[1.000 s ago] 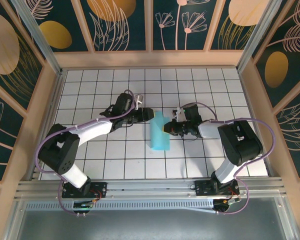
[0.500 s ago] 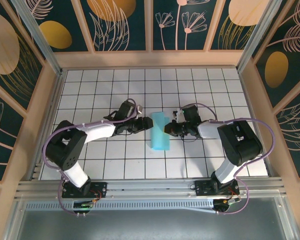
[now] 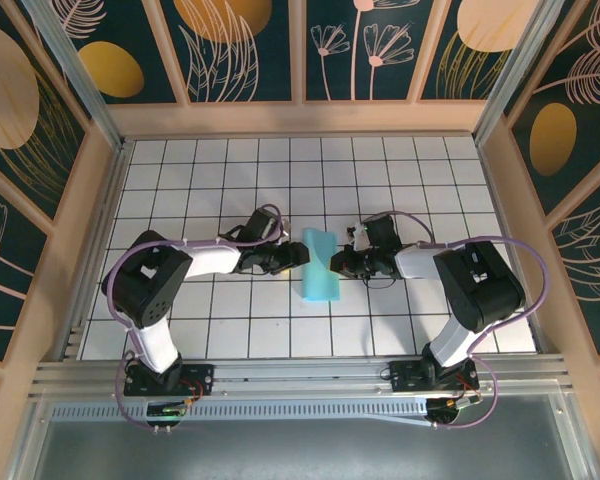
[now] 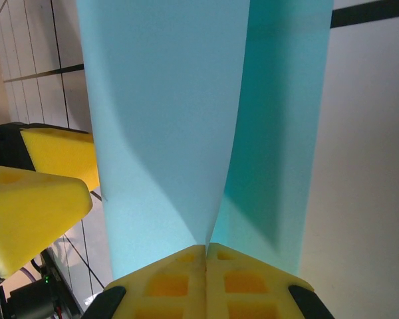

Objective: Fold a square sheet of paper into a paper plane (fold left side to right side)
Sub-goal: First fold in half a square sheet of paper at the center of the table, then hold the square sheet of paper at the center of the table, then first fold the square sheet of paper in half at the center of the table.

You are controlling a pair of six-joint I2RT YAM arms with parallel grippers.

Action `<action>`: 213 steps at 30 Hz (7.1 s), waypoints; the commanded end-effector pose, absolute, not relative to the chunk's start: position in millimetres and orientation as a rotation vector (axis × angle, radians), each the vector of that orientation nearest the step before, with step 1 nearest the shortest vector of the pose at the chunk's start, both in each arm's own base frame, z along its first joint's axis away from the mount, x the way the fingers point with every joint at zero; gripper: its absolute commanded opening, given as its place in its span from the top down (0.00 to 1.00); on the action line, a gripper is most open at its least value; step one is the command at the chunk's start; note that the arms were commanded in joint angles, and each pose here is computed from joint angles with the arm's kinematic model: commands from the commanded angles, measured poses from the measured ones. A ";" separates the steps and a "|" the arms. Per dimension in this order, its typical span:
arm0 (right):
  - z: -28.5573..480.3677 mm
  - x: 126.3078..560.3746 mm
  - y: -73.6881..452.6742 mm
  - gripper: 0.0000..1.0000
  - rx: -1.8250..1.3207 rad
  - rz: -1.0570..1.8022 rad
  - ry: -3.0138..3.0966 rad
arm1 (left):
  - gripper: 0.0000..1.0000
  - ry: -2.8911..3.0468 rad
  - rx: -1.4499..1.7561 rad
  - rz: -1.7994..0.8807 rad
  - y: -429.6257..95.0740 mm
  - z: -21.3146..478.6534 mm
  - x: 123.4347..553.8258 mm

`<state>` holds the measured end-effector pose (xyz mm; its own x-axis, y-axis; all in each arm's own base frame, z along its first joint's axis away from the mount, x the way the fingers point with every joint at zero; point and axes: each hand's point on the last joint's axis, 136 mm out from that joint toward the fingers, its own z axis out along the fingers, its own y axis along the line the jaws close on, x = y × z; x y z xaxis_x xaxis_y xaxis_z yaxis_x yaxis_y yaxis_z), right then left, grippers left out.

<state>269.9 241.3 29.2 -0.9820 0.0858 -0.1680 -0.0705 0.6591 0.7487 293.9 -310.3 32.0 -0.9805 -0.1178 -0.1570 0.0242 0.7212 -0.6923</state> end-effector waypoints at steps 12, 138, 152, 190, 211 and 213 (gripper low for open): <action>24.5 263.0 237.1 1.00 -0.009 1.181 2.696 | 0.50 2.768 -0.024 -1.130 -329.1 27.0 291.7; -7.5 251.5 223.7 1.00 -0.009 1.059 2.835 | 0.47 2.896 -0.076 -0.618 -302.8 -19.6 295.4; -21.4 245.6 215.0 1.00 0.002 0.990 2.881 | 0.69 2.479 0.075 -0.968 -318.6 121.3 311.4; -40.1 236.8 200.5 1.00 0.015 0.867 2.958 | 1.00 2.742 -0.026 -0.930 -321.5 1.7 281.8; -39.7 238.0 201.7 1.00 0.016 0.873 2.954 | 1.00 2.634 -0.073 -0.978 -290.8 40.8 284.4; -39.6 238.1 201.7 1.00 0.016 0.873 2.953 | 1.00 2.601 -0.039 -1.026 -298.1 51.8 285.8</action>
